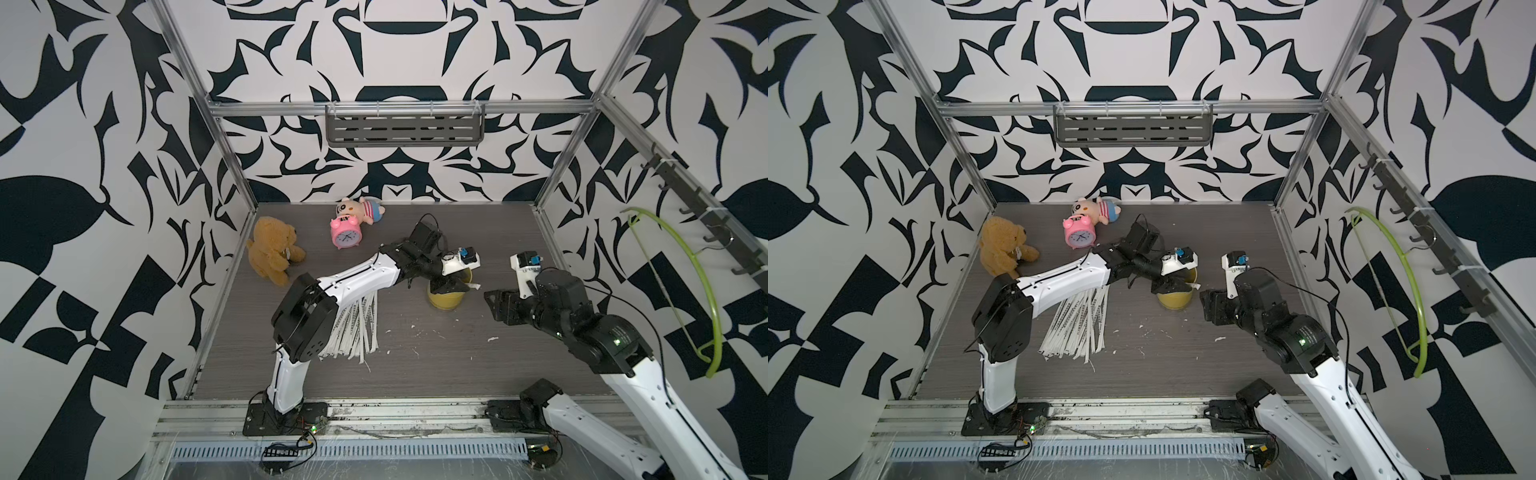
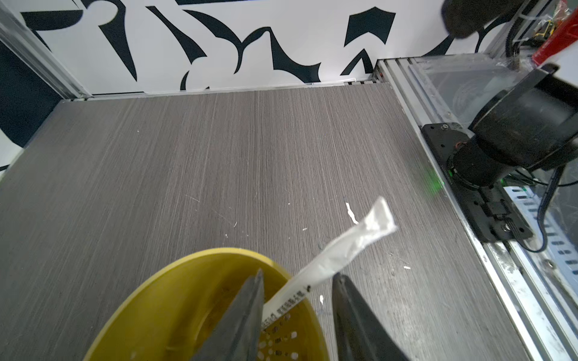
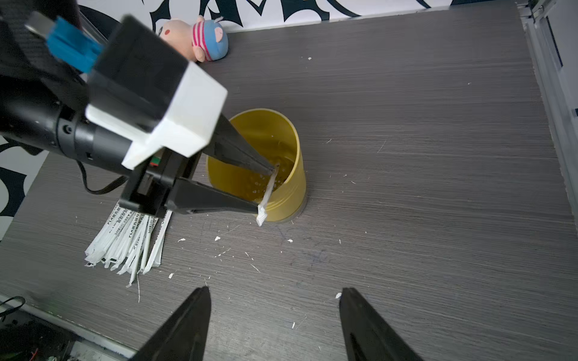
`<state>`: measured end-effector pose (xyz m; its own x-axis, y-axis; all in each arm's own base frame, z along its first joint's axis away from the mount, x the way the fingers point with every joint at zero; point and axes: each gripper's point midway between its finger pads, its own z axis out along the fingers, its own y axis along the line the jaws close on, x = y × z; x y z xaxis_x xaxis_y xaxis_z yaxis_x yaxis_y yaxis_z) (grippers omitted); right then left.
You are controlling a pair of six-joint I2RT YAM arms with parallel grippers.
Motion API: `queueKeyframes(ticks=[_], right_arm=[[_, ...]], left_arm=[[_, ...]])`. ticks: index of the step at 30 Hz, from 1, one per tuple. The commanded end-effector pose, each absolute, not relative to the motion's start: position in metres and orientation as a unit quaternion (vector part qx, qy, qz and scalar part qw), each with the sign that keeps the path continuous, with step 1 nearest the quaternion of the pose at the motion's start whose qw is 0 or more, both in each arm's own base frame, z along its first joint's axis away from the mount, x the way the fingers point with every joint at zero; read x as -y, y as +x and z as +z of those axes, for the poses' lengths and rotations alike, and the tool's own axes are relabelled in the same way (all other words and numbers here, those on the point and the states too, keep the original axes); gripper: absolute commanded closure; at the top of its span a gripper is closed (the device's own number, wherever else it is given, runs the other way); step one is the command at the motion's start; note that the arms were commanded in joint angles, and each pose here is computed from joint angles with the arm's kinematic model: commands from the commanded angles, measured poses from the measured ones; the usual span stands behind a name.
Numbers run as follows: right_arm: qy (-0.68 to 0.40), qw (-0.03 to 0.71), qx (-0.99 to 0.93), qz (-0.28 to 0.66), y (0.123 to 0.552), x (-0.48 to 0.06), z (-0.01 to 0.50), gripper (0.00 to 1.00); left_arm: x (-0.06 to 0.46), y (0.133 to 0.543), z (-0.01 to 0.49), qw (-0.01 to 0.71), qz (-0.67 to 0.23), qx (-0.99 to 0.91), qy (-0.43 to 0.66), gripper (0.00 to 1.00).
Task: Take the straws out of the storage container
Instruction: Pick up the straw from the container.
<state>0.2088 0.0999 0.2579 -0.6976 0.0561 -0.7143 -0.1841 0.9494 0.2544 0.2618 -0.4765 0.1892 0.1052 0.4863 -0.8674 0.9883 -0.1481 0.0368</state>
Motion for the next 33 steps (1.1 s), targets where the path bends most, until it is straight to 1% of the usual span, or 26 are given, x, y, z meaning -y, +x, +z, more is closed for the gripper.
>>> queueKeyframes(ticks=[1,3,5,7,9,13,21,26,28,29,33], right_arm=[[-0.032,0.406,-0.900,0.156,0.216,-0.101,0.265,0.30],[-0.032,0.405,-0.900,0.157,0.217,-0.101,0.265,0.30],[-0.033,0.404,-0.900,0.157,0.217,-0.101,0.264,0.30],[-0.032,0.405,-0.900,0.157,0.216,-0.101,0.264,0.30],[-0.032,0.411,-0.897,0.159,0.215,-0.100,0.265,0.31],[-0.030,0.424,-0.891,0.162,0.214,-0.098,0.270,0.31],[-0.030,0.426,-0.889,0.163,0.213,-0.098,0.276,0.31],[-0.027,0.438,-0.883,0.168,0.213,-0.098,0.287,0.33],[-0.028,0.453,-0.874,0.173,0.215,-0.098,0.297,0.34],[-0.037,0.461,-0.866,0.188,0.214,-0.103,0.304,0.35],[-0.097,0.490,-0.827,0.259,0.207,-0.130,0.341,0.36]], left_arm=[[0.480,0.249,0.188,0.323,-0.371,-0.538,0.684,0.59],[0.482,0.249,0.187,0.323,-0.369,-0.537,0.686,0.60],[0.484,0.251,0.186,0.324,-0.367,-0.537,0.687,0.64],[0.486,0.251,0.184,0.324,-0.365,-0.536,0.689,0.71],[0.486,0.251,0.185,0.327,-0.364,-0.532,0.691,0.81],[0.486,0.252,0.197,0.350,-0.356,-0.524,0.690,0.86],[0.485,0.253,0.247,0.410,-0.351,-0.499,0.679,0.87],[0.476,0.251,0.295,0.456,-0.355,-0.494,0.650,0.88],[0.470,0.249,0.324,0.473,-0.374,-0.507,0.617,0.88],[0.467,0.245,0.336,0.476,-0.384,-0.508,0.607,0.88],[0.448,0.227,0.379,0.483,-0.415,-0.510,0.578,0.87]])
